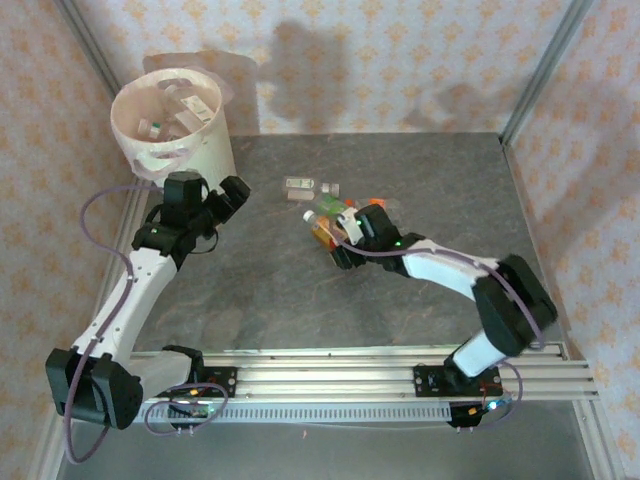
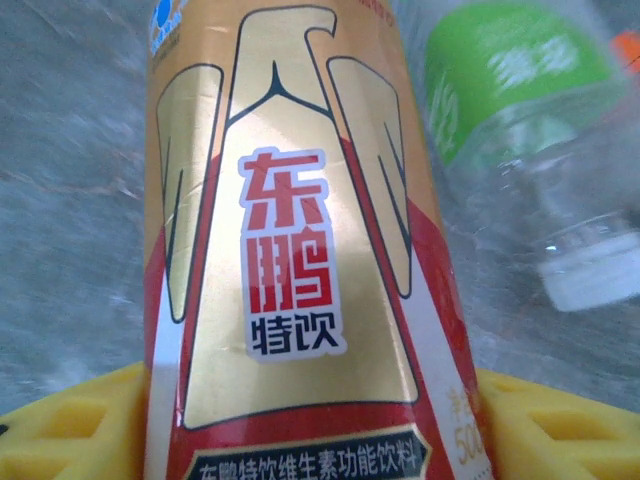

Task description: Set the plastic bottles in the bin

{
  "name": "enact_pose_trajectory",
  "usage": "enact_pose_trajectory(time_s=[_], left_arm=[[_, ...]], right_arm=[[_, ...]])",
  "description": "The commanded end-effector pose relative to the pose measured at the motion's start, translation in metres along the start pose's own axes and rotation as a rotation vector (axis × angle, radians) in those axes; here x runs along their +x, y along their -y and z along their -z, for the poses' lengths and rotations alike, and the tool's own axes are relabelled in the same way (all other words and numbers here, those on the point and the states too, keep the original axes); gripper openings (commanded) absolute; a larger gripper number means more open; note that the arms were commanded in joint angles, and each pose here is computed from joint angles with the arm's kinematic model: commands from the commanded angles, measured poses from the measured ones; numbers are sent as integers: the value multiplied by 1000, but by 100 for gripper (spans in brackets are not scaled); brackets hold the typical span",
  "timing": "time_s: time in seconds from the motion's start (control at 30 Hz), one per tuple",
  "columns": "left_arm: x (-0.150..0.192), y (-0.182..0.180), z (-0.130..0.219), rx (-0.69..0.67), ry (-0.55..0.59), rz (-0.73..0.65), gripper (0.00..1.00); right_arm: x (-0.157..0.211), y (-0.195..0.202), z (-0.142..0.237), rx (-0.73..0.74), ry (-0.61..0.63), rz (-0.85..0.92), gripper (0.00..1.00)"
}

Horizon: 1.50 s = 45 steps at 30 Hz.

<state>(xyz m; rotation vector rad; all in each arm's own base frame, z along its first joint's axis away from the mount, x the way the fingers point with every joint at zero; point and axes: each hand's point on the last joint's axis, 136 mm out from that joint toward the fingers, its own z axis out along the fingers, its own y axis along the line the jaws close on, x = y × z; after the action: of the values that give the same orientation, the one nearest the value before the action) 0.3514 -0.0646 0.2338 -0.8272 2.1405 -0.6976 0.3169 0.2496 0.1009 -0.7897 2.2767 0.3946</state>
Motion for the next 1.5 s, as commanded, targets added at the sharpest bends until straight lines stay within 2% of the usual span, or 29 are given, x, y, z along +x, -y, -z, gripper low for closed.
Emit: enact_pose_trajectory(time_s=[0.0,0.2,0.37,0.5,0.6,0.73,0.87,1.0,1.13,1.27,1.47], left_arm=[[9,22,-7,118,-48,17,100],[28,51,-6,228,-95,-46,100],[48,86,-2,362,-145,-129,100],[64,114,1,432,-172,-222,100],[71,134,1,507,-195,-233,100],[77,139,-7,501,-209,-253,100],[94,164,2,617,-252,-324,100],[112,172,1,602,-288,-414,100],[103,152,-19,420,-212,-407,100],[104,152,-23,449,-188,-368,100],[116,155,-21,480,-251,-414,91]], right_arm=[[-24,-2,33,15,145,-70,44],[-37,-9,81,22,322,-135,39],[-48,-13,101,3,427,-186,37],[-61,-20,106,-40,470,-195,37],[-75,-29,109,-79,484,-174,37],[-94,-36,116,-121,540,-173,36],[-102,-46,114,-150,517,-150,37],[-107,-56,111,-146,501,-100,37],[-110,-67,105,-145,488,-69,37],[-114,-67,104,-134,508,-93,38],[-118,-61,108,-110,541,-138,39]])
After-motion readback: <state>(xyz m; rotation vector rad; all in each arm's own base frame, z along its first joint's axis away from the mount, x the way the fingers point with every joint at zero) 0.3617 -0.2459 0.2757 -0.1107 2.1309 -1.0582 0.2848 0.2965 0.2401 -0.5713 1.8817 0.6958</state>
